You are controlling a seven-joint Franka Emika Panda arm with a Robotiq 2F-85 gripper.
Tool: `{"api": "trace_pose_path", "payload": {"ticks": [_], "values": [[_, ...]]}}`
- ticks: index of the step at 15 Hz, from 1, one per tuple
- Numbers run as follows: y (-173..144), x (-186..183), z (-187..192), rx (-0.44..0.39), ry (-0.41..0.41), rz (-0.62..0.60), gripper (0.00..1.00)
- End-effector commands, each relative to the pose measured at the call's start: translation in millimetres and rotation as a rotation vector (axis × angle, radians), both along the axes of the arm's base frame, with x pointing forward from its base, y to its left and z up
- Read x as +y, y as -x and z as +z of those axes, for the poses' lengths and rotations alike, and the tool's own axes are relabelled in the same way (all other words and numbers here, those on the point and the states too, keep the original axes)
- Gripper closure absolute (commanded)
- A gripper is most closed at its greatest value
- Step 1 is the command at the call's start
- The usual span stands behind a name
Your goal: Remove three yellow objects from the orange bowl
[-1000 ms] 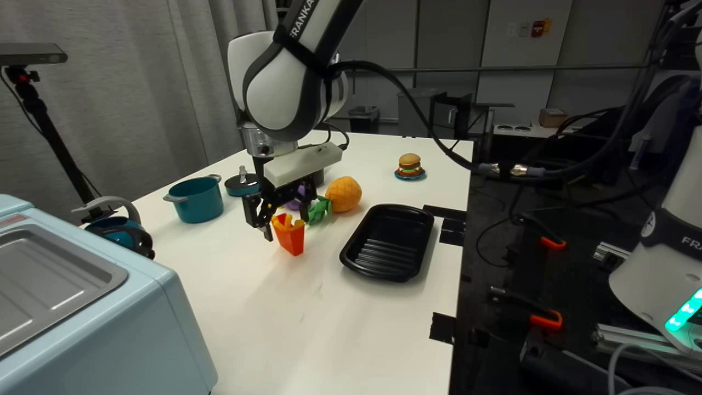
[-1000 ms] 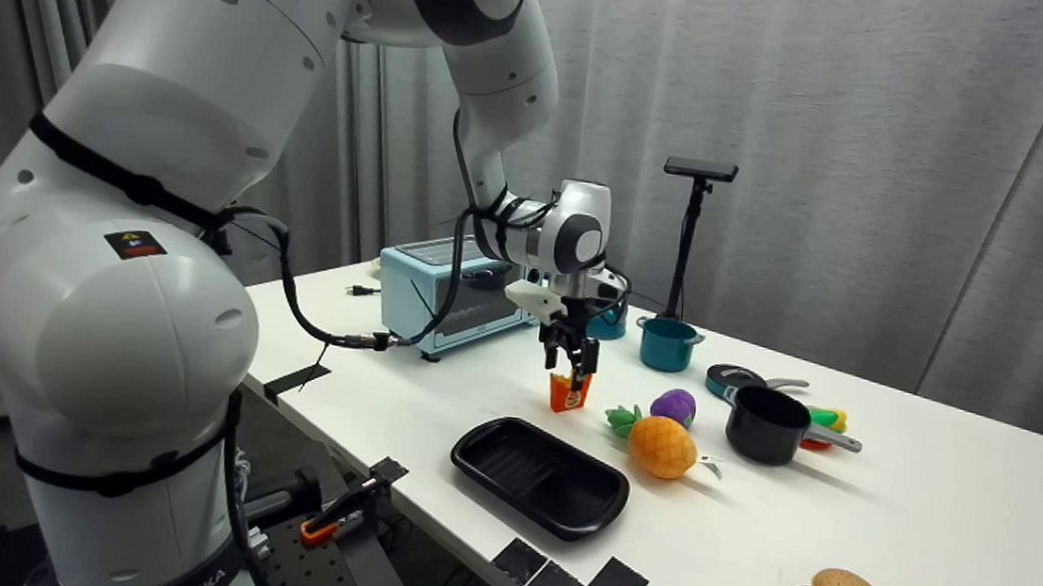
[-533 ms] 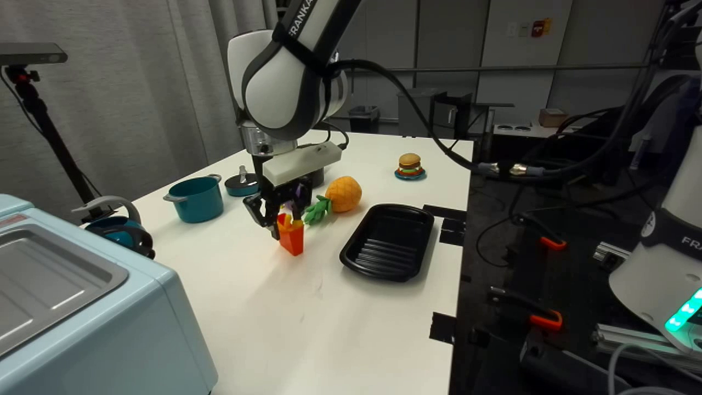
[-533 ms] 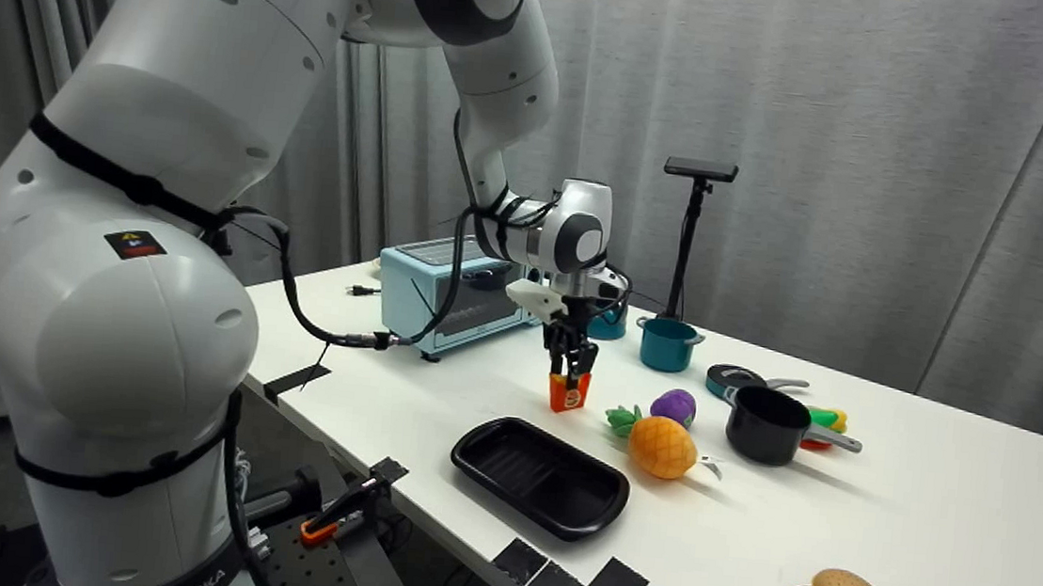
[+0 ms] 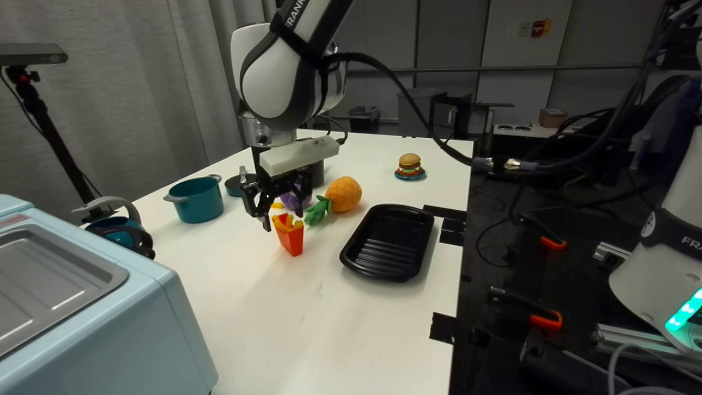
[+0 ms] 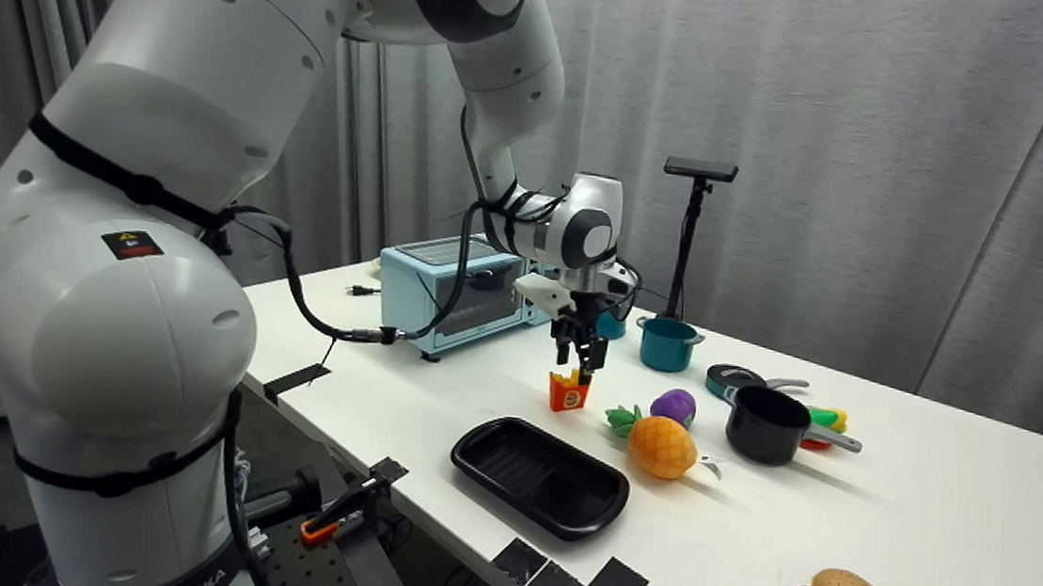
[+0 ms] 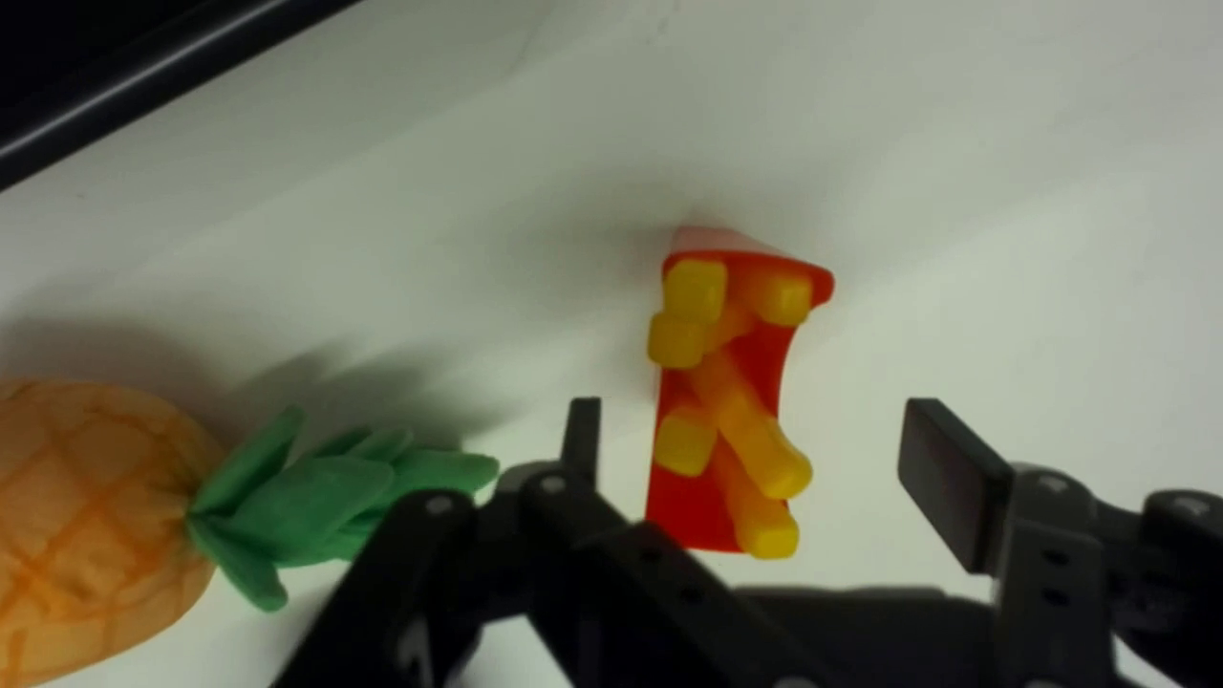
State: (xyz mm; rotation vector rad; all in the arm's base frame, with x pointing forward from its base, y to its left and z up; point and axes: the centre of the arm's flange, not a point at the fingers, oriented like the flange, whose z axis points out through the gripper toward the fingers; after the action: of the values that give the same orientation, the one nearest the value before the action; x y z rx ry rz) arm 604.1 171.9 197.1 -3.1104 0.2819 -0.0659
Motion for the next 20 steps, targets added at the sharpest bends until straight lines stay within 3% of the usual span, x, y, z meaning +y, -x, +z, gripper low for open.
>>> {"api": "trace_pose_path", "payload": {"ticks": [1, 3, 11, 12, 20], "values": [[-4, -5, 8, -0.023, -0.006, -0.006, 0.36], [-5, -7, 8, -0.028, 0.0, -0.01, 0.37], [-7, -8, 10, -0.027, 0.004, -0.022, 0.98], [-7, -9, 12, -0.028, 0.003, -0.021, 0.93], [0, -4, 24, -0.024, 0.0, -0.018, 0.93]]}}
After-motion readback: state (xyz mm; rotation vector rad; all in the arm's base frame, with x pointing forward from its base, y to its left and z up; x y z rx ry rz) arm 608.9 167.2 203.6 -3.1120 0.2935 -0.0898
